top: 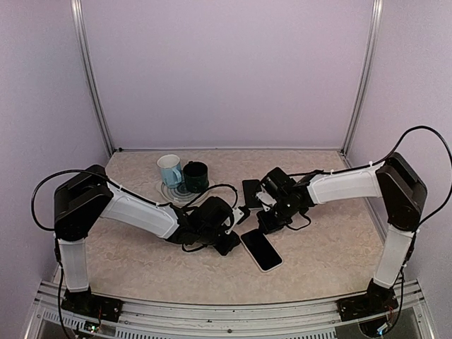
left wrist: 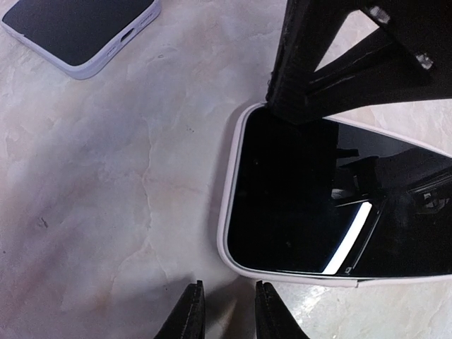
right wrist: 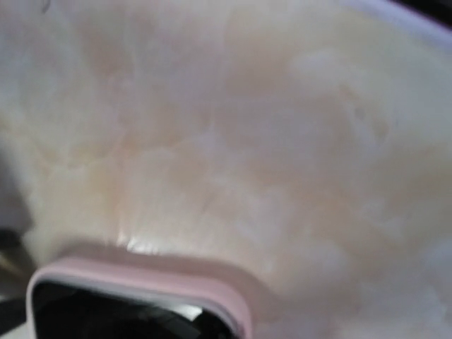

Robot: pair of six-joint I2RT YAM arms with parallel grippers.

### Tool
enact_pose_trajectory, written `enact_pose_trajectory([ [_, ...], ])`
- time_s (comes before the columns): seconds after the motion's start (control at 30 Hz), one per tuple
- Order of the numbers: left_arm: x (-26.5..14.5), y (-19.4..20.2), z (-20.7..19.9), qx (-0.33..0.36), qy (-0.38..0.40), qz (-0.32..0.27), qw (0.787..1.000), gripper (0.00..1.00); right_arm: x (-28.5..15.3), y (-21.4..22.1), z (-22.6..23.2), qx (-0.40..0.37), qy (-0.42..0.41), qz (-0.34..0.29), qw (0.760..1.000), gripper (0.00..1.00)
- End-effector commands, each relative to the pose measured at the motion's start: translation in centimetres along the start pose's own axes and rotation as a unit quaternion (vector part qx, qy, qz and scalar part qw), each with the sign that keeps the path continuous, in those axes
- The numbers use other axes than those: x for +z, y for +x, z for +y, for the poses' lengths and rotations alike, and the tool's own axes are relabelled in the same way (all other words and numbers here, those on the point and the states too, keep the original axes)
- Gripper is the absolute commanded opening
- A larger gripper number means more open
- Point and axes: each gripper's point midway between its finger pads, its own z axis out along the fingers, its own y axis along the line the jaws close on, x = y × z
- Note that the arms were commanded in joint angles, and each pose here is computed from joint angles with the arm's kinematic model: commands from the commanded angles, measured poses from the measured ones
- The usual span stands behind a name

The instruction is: Put the phone into the phone case

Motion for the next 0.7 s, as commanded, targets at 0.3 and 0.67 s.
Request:
enact_pose_trajectory([
  [0.3,0.3,-0.1,-0.2,-0.001,0.001,0.013,1.000,0.26,4.4,12.5,-1.5,-0.015,0.036,0.189,0.981,0.00],
  [0.67,-3.1,-3.1,-0.7,-0.009,0.010,-0.041,0.999,0.27,-6.6,2.0,1.6,-0.017,0.051,0.015,0.998,0.07],
])
